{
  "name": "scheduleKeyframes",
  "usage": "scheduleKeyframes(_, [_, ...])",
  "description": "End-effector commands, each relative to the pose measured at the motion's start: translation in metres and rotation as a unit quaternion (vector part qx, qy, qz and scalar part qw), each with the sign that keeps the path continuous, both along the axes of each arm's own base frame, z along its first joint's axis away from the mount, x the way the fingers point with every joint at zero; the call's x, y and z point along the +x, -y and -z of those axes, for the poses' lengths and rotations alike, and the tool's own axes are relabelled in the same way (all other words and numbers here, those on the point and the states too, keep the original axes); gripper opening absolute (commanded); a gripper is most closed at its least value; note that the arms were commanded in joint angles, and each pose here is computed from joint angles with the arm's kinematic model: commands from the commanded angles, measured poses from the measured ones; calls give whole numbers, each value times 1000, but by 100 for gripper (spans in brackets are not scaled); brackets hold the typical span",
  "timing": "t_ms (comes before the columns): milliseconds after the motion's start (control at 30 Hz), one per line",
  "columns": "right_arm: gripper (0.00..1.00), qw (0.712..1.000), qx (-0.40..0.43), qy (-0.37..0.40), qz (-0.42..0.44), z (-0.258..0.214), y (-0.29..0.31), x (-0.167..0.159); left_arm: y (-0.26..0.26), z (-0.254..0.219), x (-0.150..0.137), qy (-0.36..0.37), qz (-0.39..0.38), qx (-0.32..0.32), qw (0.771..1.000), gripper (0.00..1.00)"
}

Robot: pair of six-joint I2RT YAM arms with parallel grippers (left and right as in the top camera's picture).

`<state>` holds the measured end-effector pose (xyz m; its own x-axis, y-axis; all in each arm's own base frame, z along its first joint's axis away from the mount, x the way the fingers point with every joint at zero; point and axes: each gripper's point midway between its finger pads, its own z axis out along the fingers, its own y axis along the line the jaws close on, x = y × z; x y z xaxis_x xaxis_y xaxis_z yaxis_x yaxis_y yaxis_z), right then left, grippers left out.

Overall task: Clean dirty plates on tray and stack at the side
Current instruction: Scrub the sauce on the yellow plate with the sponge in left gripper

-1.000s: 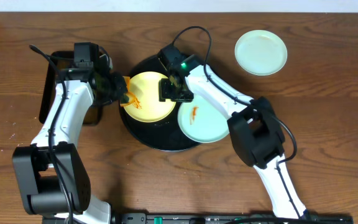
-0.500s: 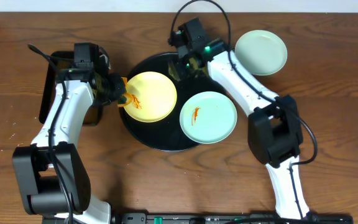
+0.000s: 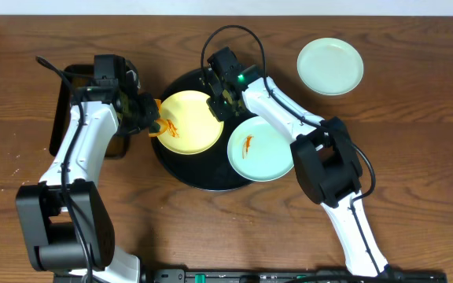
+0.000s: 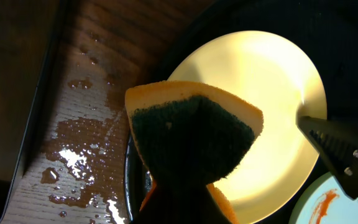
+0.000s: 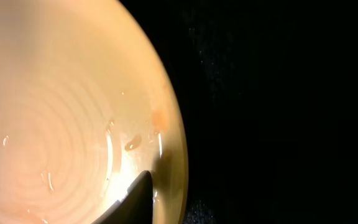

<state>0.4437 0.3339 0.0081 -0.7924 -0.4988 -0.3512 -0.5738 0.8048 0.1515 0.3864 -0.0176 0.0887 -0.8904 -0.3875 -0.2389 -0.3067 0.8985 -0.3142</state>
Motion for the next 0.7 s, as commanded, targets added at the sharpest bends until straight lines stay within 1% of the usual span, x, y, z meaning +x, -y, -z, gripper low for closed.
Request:
scheduleKeyframes(0, [8, 1000, -5, 6, -4, -4, -2, -1, -2, -9, 5, 13, -3, 5, 1000, 7])
scheduleKeyframes(33, [3, 1000, -5, 6, -4, -4, -2, -1, 0, -9, 5, 13, -2, 0, 1000, 7])
scheduleKeyframes(67, [1, 1000, -4, 5, 0, -4, -2, -1, 1, -9, 5, 11, -7, -2, 1000, 7])
scheduleKeyframes(233, [1, 1000, 0, -9, 29, -3, -1, -2, 18, -9, 4, 6, -4, -9, 1000, 7])
scheduleKeyframes(333, [1, 997, 2, -33, 70, -1, 1, -8, 39, -5, 4, 0, -10, -18, 1000, 7])
scheduleKeyframes(433, [1, 992, 2, -58, 115, 1, 5, -14, 53, 4, 10, 0, -33, -14, 999, 7])
scheduleKeyframes(533, [1, 984, 4, -80, 161, 3, 8, -18, 71, 16, 15, 0, -23, -16, 1000, 8])
scheduleKeyframes(567, [1, 981, 5, -86, 175, 3, 8, -18, 73, 21, 16, -2, -21, -5, 1000, 7])
scheduleKeyframes(633, [1, 974, 9, -97, 205, 3, 10, -19, 68, 33, 15, -15, -49, 19, 998, 8])
scheduleKeyframes(667, [1, 972, 8, -99, 212, 4, 10, -20, 69, 38, 14, -23, -62, 15, 998, 8])
